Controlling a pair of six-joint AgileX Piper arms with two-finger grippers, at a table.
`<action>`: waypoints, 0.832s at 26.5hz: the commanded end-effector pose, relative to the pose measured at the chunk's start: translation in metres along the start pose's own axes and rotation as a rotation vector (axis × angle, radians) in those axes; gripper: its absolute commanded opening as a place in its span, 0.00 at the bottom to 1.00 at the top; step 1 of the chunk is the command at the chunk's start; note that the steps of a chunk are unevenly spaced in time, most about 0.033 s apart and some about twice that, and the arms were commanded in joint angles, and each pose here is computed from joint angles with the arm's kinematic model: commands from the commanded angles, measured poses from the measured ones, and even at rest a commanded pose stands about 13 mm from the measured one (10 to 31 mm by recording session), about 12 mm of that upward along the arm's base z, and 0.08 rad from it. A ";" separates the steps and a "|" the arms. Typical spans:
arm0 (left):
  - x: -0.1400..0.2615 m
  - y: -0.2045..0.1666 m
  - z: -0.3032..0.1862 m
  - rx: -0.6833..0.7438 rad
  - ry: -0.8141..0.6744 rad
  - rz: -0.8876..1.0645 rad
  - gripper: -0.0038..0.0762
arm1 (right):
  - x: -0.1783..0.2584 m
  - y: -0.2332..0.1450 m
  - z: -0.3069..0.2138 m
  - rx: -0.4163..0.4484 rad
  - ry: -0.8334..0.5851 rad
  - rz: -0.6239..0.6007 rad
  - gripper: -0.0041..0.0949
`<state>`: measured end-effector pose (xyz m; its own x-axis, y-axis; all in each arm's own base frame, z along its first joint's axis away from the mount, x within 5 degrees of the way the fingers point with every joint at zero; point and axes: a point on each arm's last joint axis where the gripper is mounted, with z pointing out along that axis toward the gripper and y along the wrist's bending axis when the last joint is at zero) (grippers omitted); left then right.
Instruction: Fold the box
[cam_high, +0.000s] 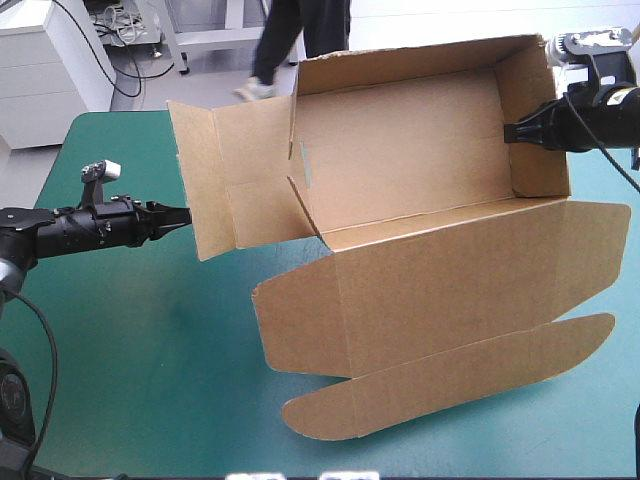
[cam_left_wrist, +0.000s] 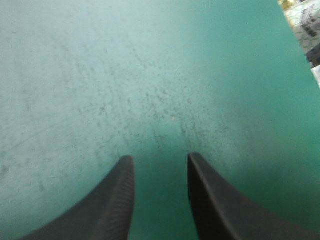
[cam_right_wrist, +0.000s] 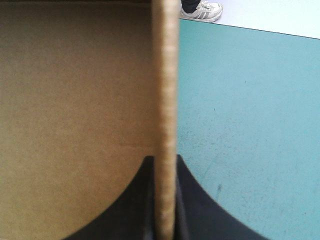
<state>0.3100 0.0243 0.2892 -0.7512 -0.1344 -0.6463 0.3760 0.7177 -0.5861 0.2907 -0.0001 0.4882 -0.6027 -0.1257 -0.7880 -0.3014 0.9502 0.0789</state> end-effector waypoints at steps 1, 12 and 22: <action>-0.016 -0.016 -0.004 0.145 -0.124 0.021 0.67 | -0.011 0.010 -0.025 -0.009 -0.134 -0.004 0.02; -0.017 -0.046 0.014 0.332 -0.133 0.082 0.76 | -0.011 0.013 -0.025 -0.036 -0.143 -0.007 0.02; -0.019 -0.076 0.027 0.464 -0.143 0.103 0.76 | -0.011 0.015 -0.022 -0.033 -0.132 -0.029 0.03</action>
<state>0.3200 -0.0343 0.3010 -0.6784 -0.1607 -0.7169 0.5808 0.4803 -0.6572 0.2904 0.0038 0.4893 -0.5901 -0.1323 -0.7964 -0.3340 0.9381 0.0917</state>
